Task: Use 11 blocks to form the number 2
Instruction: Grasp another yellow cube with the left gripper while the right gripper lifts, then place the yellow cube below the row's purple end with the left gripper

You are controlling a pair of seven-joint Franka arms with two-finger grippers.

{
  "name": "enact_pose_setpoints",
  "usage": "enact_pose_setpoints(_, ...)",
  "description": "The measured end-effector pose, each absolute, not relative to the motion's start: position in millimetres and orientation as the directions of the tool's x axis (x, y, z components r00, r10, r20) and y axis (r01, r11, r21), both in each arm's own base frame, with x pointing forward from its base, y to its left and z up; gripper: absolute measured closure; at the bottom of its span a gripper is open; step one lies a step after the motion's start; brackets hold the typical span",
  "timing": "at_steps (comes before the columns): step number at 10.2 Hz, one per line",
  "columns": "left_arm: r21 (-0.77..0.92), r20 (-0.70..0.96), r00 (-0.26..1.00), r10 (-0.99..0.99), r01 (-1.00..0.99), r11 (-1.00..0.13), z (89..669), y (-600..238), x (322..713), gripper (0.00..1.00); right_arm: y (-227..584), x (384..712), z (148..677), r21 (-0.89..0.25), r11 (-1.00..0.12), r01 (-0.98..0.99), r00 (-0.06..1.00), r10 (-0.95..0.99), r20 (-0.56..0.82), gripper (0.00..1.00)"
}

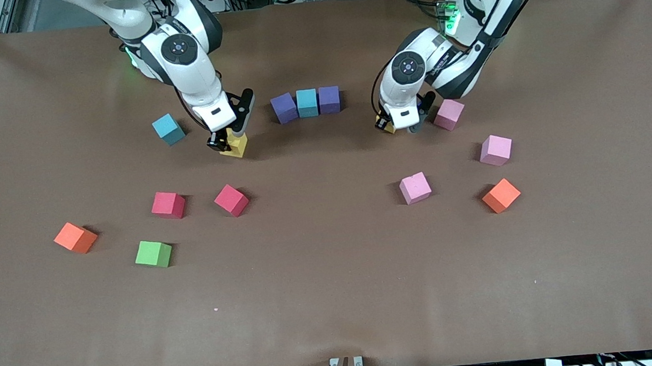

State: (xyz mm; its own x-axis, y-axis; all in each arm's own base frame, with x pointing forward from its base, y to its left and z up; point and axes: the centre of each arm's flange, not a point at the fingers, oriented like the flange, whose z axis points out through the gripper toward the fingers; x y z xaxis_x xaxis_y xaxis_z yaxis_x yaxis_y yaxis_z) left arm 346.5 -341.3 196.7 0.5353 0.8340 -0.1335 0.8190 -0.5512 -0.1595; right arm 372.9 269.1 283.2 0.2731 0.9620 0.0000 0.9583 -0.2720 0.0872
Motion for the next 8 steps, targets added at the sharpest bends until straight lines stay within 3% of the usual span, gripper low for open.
enact_pose_setpoints(4,0.028,-0.151,0.74,0.656,0.666,-0.745,248,-379,395,0.41,269,386,299,0.078,-0.293,0.953,0.296,0.955,-0.031,0.46)
enact_pose_setpoints(8,0.08,-0.087,0.945,0.315,0.322,-0.943,239,-440,367,0.44,264,387,297,0.067,-0.309,0.949,0.312,0.949,-0.045,0.46)
